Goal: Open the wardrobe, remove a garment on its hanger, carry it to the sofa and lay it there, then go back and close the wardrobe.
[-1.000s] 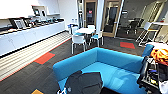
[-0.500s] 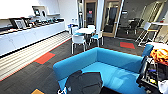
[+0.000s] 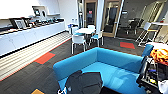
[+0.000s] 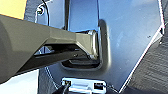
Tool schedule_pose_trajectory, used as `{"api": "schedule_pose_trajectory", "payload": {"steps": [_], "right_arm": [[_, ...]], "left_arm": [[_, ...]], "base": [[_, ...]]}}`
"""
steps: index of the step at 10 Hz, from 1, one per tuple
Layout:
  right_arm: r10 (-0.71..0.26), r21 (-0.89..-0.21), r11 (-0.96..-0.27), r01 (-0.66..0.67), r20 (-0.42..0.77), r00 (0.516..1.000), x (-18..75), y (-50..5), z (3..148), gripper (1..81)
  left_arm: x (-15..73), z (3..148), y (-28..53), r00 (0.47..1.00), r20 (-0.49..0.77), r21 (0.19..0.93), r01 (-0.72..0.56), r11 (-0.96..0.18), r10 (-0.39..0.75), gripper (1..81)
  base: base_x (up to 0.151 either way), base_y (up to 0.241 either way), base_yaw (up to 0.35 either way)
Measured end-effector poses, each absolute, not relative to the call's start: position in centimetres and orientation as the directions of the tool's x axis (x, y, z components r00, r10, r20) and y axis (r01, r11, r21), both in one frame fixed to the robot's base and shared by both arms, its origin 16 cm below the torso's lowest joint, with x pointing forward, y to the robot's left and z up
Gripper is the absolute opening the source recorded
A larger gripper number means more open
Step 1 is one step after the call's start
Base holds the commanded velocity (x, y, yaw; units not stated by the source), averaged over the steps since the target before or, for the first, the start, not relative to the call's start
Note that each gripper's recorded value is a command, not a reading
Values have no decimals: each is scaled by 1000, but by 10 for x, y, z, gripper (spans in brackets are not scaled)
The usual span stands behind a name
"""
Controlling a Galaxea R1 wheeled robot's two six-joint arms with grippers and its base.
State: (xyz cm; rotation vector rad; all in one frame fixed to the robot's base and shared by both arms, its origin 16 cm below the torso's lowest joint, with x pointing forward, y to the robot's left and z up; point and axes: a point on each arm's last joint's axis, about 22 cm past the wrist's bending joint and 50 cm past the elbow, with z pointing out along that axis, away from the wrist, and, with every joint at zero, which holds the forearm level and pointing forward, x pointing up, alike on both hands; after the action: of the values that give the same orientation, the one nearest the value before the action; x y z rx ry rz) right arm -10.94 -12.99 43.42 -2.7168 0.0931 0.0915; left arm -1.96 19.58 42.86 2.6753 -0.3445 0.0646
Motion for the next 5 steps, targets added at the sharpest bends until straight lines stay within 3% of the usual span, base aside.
{"api": "schedule_pose_trajectory", "payload": {"steps": [2, 5], "right_arm": [[-51, -407, -910, -78, -78, 996, -109, -130, 434, 811], [-51, -407, -910, -79, -78, 996, -109, -130, 434, 811]], "left_arm": [[-19, 429, 196, 968, 100, 420, -251, -872, -230, 811], [-19, 429, 196, 968, 101, 420, -252, -872, -231, 811]], "base": [[0, 0, 0], [0, 0, 204]]}}
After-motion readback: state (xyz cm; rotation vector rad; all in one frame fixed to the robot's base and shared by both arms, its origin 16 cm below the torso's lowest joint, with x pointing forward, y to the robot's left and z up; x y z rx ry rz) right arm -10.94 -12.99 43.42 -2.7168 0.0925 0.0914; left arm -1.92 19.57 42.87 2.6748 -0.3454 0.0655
